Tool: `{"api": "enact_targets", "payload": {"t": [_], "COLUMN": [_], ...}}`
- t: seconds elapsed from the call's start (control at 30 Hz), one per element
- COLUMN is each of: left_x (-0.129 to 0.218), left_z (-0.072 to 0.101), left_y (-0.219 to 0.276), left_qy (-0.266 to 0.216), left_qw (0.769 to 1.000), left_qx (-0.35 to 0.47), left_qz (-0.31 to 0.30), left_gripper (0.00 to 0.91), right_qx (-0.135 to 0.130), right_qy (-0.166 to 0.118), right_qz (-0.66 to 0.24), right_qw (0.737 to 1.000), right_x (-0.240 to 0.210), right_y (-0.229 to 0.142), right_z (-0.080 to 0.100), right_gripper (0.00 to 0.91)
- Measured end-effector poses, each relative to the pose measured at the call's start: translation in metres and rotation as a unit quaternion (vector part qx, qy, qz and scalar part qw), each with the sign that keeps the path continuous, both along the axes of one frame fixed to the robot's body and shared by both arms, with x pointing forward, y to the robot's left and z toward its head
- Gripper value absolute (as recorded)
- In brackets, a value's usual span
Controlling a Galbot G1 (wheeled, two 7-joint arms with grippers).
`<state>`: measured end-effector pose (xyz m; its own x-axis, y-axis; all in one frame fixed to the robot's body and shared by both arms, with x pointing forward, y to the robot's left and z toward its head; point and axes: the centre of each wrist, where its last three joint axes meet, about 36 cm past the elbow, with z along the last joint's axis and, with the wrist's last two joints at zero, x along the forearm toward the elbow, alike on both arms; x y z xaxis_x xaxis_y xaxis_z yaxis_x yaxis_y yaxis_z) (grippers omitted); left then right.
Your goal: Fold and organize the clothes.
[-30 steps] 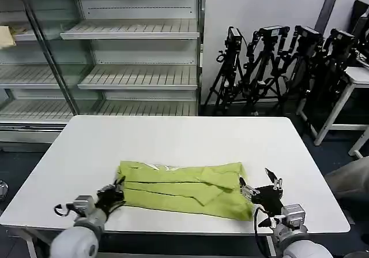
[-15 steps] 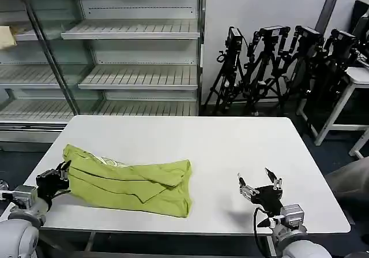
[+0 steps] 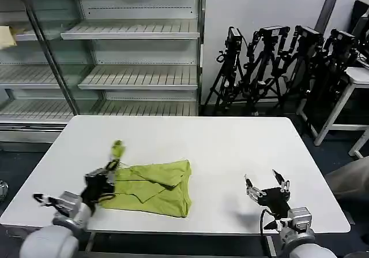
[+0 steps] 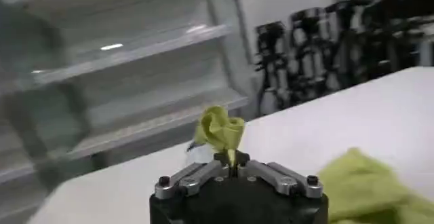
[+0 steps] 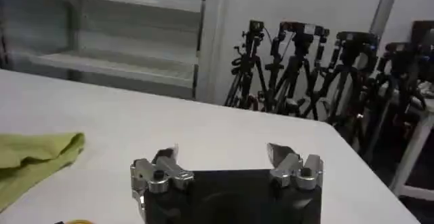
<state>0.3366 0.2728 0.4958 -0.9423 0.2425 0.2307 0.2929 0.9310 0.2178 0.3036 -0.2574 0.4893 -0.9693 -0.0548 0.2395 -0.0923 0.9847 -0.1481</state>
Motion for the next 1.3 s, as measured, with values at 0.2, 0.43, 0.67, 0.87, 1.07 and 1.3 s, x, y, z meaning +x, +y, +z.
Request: {"api": "enact_targets", "payload": {"t": [0.2, 0.43, 0.67, 0.87, 1.07, 1.3], "left_x": [-0.001, 0.001, 0.006, 0.014, 0.015, 0.012], "left_z": [-0.014, -0.024, -0.03, -0.036, -0.036, -0.024], "left_y": [-0.038, -0.069, -0.086, -0.094, -0.101, -0.097], "left_qy": [0.011, 0.023, 0.03, 0.035, 0.038, 0.017], "left_qw": [0.999, 0.996, 0.995, 0.995, 0.995, 0.992], "left_qx": [-0.016, -0.033, -0.036, -0.038, -0.05, -0.091], "left_qz": [-0.045, -0.076, -0.086, -0.083, -0.083, -0.083], "left_gripper": [0.01, 0.01, 0.01, 0.907, 0.907, 0.907], "right_qx": [-0.004, -0.004, -0.005, -0.006, -0.006, -0.003], "right_qy": [-0.001, -0.004, -0.005, -0.004, -0.006, -0.007], "right_qz": [-0.005, -0.006, -0.006, -0.007, -0.009, -0.006], "right_qw": [1.0, 1.0, 1.0, 1.0, 1.0, 1.0], "right_x": [-0.001, 0.001, 0.003, 0.002, 0.003, 0.005], "right_y": [-0.004, -0.004, -0.004, -0.005, -0.005, -0.003], "right_z": [0.001, 0.002, 0.002, 0.002, 0.002, 0.002], "right_gripper": [0.907, 0.907, 0.907, 0.907, 0.907, 0.907]}}
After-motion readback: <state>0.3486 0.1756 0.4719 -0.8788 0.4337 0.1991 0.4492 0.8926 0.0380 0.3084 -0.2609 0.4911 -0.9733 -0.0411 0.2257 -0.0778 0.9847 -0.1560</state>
